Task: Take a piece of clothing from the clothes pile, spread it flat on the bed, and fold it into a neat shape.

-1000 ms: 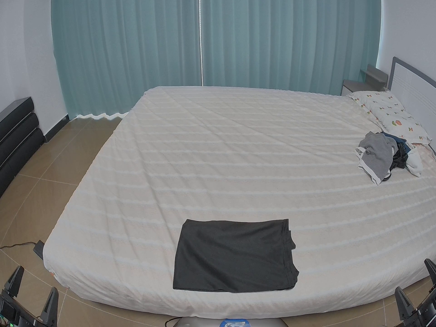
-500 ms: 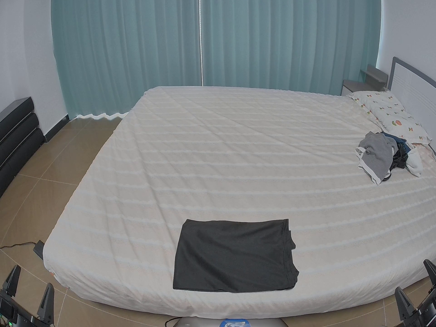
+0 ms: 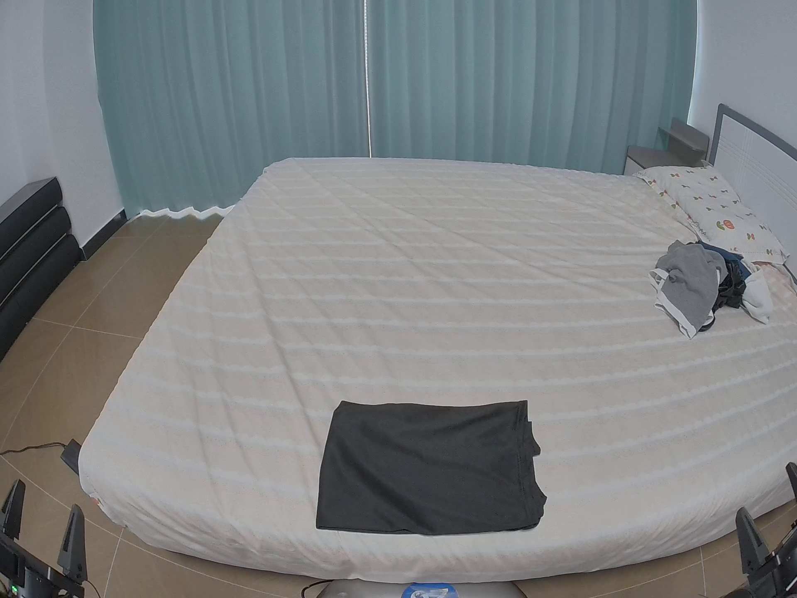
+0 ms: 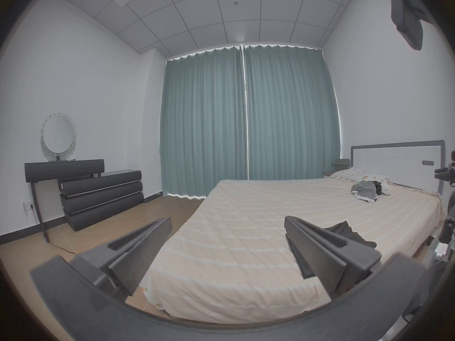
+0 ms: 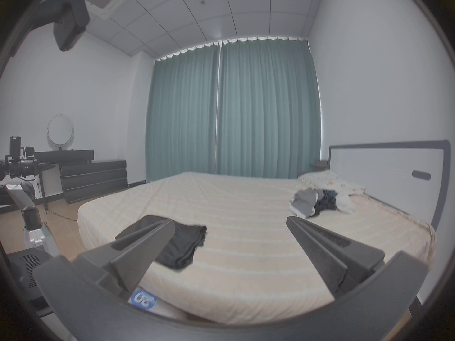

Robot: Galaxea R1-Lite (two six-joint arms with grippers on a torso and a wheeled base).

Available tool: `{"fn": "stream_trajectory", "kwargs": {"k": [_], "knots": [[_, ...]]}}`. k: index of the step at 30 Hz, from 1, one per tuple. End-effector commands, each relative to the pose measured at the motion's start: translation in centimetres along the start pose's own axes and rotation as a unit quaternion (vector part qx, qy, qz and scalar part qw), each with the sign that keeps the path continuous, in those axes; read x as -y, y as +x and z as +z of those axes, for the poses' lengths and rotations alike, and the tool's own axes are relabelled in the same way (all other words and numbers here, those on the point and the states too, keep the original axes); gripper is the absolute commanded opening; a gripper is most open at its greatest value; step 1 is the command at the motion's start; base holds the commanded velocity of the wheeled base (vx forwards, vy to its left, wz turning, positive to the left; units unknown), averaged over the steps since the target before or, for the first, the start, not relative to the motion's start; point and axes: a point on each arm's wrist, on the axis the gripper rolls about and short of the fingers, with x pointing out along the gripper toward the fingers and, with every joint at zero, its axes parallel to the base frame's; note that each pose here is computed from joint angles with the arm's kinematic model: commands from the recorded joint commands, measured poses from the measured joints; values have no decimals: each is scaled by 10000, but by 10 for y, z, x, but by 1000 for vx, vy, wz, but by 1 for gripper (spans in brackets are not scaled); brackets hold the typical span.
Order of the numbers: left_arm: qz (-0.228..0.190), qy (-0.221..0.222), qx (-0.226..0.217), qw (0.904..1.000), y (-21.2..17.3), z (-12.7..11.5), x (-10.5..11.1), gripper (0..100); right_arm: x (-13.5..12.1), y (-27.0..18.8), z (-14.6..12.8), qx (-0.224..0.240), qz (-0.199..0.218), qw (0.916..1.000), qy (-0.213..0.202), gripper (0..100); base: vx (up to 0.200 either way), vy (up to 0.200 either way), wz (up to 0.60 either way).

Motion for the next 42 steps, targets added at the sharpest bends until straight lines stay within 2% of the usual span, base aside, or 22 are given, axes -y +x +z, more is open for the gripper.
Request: {"fn": "stream_trajectory", "kwargs": {"k": [1,3,5,8,10,13,15,16,17,21,24,25,27,34,42], "knots": [[-58,26,53,10000,0,-2,0,100,0,2,-6,191,99,9998,-44,100,0,0,0],[-344,-69,-283,9990,0,-9,2,100,0,2,-6,152,87,9998,61,100,0,0,0],[-565,-87,-368,9977,0,-11,3,100,0,2,-7,85,-32,9999,107,100,0,0,0],[-707,-7,-415,9966,1,-10,3,100,3,1,-8,-124,-715,9969,291,100,0,0,0],[-699,1,-392,9968,1,-10,3,100,4,0,-7,-108,-960,9949,287,100,0,0,0],[-692,16,-376,9969,0,-10,3,100,4,1,-7,-67,-862,9958,287,100,0,0,0],[-692,8,-376,9969,0,-10,3,100,0,1,-7,-30,-81,9996,251,100,0,0,0],[-699,8,-368,9969,0,-10,3,100,-1,1,-8,-46,134,9996,255,100,0,0,0],[-692,16,-368,9969,0,-10,3,100,-1,2,-7,8,156,9996,217,100,0,0,0],[-691,8,-361,9970,0,-10,3,100,0,2,-9,-79,-160,9996,-236,100,0,0,0],[-692,16,-368,9969,0,-10,3,100,1,3,-10,-192,-169,9996,-79,100,0,0,0],[-692,8,-368,9969,0,-10,3,100,1,2,-12,-293,-260,9992,104,100,0,0,0],[-692,23,-367,9969,0,-10,3,100,1,1,-13,-278,-348,9988,216,100,0,0,0],[-699,7,-361,9969,0,-10,3,100,1,2,-13,-266,-377,9988,137,100,0,0,0],[-698,-16,-362,9969,0,-10,3,100,1,2,-13,-226,-404,9987,226,100,0,0,0]]}}
